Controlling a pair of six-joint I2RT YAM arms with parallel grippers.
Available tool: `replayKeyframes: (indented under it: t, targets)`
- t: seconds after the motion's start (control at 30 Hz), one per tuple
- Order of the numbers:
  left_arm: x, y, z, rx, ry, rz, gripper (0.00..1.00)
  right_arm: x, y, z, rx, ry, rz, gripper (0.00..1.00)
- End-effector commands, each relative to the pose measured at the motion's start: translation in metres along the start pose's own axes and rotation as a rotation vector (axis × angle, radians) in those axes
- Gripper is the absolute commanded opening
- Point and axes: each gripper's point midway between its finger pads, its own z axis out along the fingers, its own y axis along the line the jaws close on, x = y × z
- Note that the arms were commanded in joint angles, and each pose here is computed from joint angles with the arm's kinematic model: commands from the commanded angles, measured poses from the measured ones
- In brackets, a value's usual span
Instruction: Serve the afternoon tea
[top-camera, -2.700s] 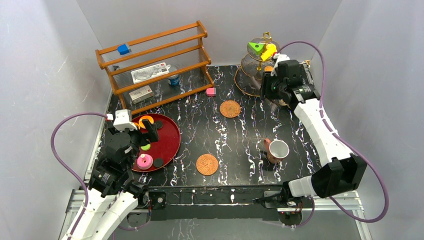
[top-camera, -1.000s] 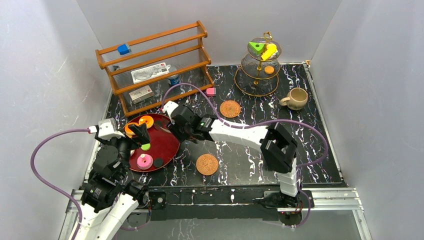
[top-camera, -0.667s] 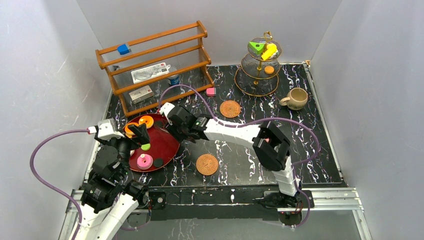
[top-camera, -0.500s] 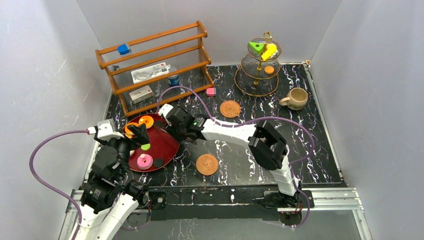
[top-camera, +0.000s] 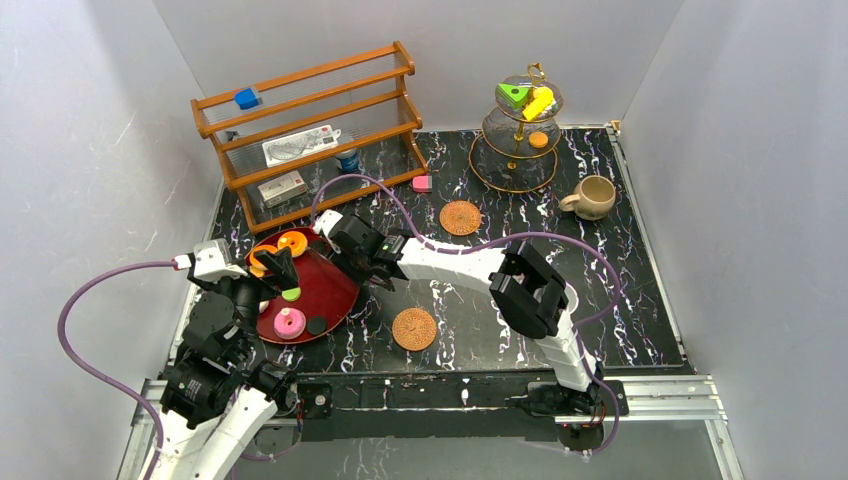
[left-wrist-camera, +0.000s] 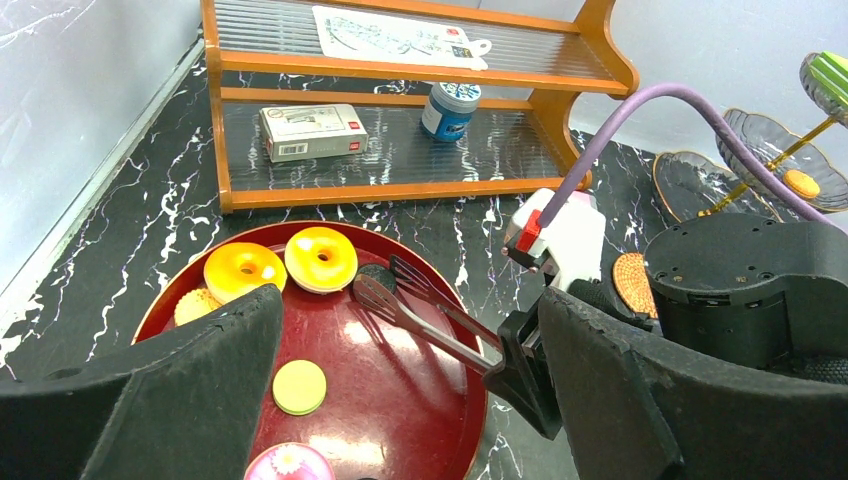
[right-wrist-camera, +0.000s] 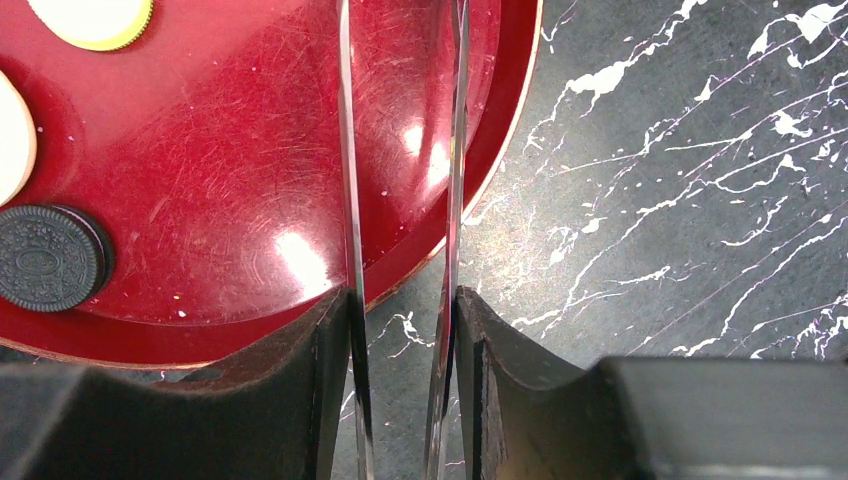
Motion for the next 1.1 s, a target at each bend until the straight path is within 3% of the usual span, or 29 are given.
replayKeyframes:
  t: [0.0, 0.73, 1.07]
  targets:
    - [-0.002, 0.001, 0.000, -0.011, -0.011, -0.011, 0.95, -0.031, -0.004, -0.015, 0.013, -0.087, -0.009, 0.45]
    - [-0.001, 0.000, 0.001, -0.008, -0.004, -0.006, 0.96, -0.043, -0.020, -0.110, 0.002, -0.222, 0.085, 0.43]
    - [0.003, -0.005, 0.007, 0.003, 0.021, 0.015, 0.96, -0.044, -0.124, -0.174, 0.237, -0.323, 0.258, 0.44]
